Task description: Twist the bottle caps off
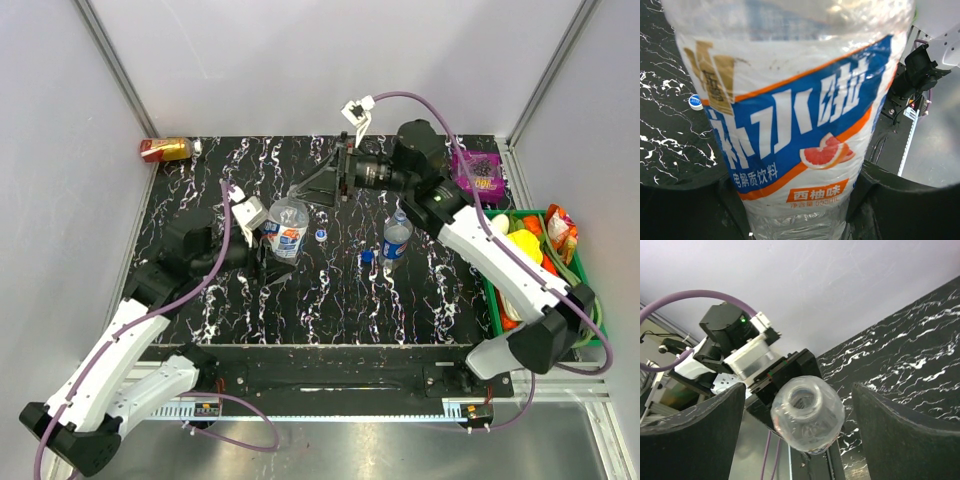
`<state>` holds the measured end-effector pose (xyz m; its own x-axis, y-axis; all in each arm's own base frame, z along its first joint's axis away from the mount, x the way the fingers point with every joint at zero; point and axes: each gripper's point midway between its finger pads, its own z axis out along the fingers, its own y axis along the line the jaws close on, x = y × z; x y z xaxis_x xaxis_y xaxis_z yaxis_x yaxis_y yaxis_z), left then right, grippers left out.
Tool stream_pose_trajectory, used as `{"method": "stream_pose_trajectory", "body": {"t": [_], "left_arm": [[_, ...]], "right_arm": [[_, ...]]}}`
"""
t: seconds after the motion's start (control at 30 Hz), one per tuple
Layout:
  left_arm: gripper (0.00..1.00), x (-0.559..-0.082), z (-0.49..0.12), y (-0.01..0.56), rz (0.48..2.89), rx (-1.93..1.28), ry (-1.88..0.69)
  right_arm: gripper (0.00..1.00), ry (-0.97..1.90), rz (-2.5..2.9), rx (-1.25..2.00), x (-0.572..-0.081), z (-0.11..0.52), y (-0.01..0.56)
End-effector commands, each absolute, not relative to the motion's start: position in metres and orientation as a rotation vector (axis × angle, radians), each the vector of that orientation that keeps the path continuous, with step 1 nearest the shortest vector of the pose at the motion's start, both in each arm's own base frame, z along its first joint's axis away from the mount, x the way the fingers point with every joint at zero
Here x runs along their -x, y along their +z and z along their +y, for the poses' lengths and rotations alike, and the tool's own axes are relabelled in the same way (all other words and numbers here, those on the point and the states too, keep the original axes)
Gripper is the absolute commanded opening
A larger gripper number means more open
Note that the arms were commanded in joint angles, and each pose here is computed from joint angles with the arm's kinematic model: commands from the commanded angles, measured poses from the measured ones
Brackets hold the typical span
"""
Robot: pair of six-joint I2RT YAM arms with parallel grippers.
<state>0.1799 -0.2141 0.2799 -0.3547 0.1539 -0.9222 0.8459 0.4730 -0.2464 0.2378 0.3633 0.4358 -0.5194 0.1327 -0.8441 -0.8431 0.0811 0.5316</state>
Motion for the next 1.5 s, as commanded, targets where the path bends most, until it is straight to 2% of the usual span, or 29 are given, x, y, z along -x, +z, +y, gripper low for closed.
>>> {"method": "stream_pose_trajectory", "body": {"t": [0.0, 0.1, 0.13, 0.2, 0.37, 0.47, 0.53, 0.8, 1.07, 1.1, 1.17, 1.2, 1.23, 1.27, 1.47], "left_arm": [[0.01, -0.174, -0.22, 0.315, 1.659, -0.88, -0.977], [0.01, -0.174, -0.22, 0.312, 1.667, -0.88, -0.978], [0.01, -0.175, -0.219, 0.312, 1.673, -0.876, -0.978], [0.01, -0.175, -0.219, 0.311, 1.675, -0.877, -0.975], [0.02, -0.179, -0.216, 0.311, 1.681, -0.855, -0.941], [0.03, -0.183, -0.211, 0.312, 1.684, -0.829, -0.903], [0.07, -0.185, -0.208, 0.313, 1.683, -0.808, -0.876], [0.12, -0.187, -0.203, 0.315, 1.677, -0.781, -0.844], [0.26, -0.19, -0.195, 0.32, 1.666, -0.739, -0.8], [0.31, -0.19, -0.195, 0.319, 1.665, -0.736, -0.797], [0.57, -0.19, -0.194, 0.32, 1.664, -0.725, -0.794], [0.8, -0.19, -0.193, 0.32, 1.662, -0.723, -0.792], [0.93, -0.19, -0.192, 0.321, 1.659, -0.718, -0.788], [0.99, -0.191, -0.191, 0.32, 1.66, -0.713, -0.78], [0.99, -0.193, -0.19, 0.318, 1.658, -0.703, -0.769]], "right_arm": [[0.87, 1.628, 1.551, 0.749, -0.235, 0.374, 0.447], [0.81, 1.629, 1.576, 0.748, -0.237, 0.38, 0.44], [0.75, 1.631, 1.576, 0.751, -0.237, 0.381, 0.44], [0.57, 1.632, 1.569, 0.758, -0.234, 0.382, 0.441], [0.2, 1.624, 1.556, 0.78, -0.231, 0.381, 0.442], [0.02, 1.614, 1.556, 0.797, -0.229, 0.381, 0.44], [0.0, 1.59, 1.559, 0.793, -0.232, 0.38, 0.439], [0.0, 1.551, 1.591, 0.786, -0.233, 0.377, 0.43], [0.0, 1.528, 1.596, 0.801, -0.233, 0.376, 0.424], [0.0, 1.526, 1.6, 0.803, -0.234, 0.377, 0.423], [0.0, 1.524, 1.6, 0.8, -0.234, 0.377, 0.423], [0.0, 1.523, 1.601, 0.801, -0.234, 0.377, 0.423], [0.0, 1.523, 1.602, 0.798, -0.235, 0.376, 0.423], [0.0, 1.521, 1.599, 0.803, -0.234, 0.377, 0.423], [0.0, 1.502, 1.609, 0.8, -0.237, 0.376, 0.419]]}}
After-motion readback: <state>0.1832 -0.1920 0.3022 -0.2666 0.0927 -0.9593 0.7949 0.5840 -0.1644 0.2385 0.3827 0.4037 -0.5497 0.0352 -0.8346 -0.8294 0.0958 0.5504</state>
